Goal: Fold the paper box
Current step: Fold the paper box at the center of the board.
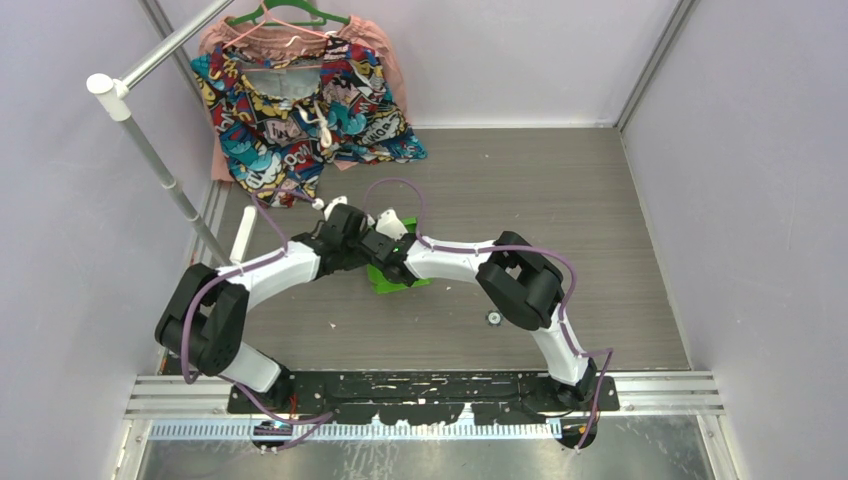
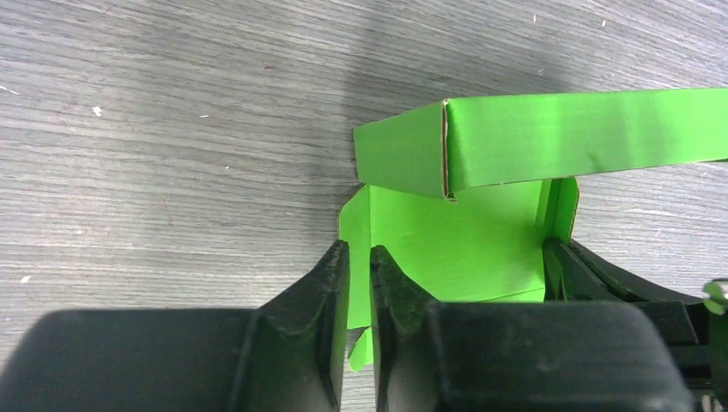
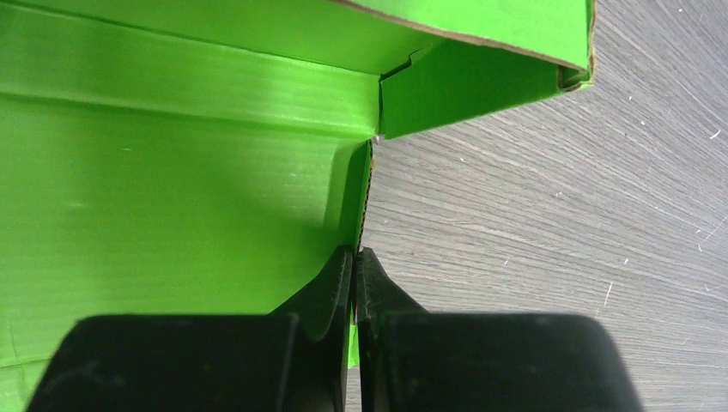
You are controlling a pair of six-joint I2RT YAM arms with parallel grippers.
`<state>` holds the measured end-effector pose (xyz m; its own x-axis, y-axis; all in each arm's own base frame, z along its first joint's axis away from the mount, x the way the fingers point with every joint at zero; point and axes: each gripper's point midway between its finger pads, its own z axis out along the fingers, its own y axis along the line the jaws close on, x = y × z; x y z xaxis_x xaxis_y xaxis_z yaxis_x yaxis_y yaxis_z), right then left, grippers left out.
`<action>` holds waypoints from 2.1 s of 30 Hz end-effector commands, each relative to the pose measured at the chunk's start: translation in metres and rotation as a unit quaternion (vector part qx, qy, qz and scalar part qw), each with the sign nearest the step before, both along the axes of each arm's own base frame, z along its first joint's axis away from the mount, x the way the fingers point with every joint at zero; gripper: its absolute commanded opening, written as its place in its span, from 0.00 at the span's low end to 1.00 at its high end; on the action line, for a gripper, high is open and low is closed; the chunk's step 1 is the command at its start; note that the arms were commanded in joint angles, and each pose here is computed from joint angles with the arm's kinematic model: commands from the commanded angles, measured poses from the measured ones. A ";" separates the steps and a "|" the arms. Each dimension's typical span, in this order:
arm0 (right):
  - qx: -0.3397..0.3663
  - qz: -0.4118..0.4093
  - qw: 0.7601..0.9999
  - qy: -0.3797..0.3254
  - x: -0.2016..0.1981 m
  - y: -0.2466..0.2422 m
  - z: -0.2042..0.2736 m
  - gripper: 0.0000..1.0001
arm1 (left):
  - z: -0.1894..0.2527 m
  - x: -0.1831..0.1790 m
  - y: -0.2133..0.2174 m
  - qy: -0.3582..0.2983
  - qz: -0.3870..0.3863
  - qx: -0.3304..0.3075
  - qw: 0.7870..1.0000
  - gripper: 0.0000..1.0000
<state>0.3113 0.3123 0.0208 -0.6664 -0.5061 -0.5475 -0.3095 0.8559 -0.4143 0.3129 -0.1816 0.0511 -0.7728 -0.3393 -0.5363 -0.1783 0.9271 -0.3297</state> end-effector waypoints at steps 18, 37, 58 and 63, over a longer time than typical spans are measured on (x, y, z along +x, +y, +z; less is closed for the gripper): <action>0.033 0.015 0.996 0.083 -0.034 0.014 -0.037 0.02 | 0.006 -0.009 -0.001 -0.039 0.003 -0.076 0.996 0.18; 0.032 0.015 0.996 0.087 -0.035 0.013 -0.040 0.01 | -0.003 0.005 -0.010 -0.030 0.002 -0.074 0.997 0.17; 0.031 0.018 0.995 0.092 -0.038 0.014 -0.046 0.01 | 0.005 0.018 -0.036 -0.026 -0.014 -0.088 0.996 0.14; 0.031 0.024 0.995 0.095 -0.040 0.016 -0.049 0.01 | 0.000 0.018 -0.047 -0.016 -0.024 -0.084 0.996 0.14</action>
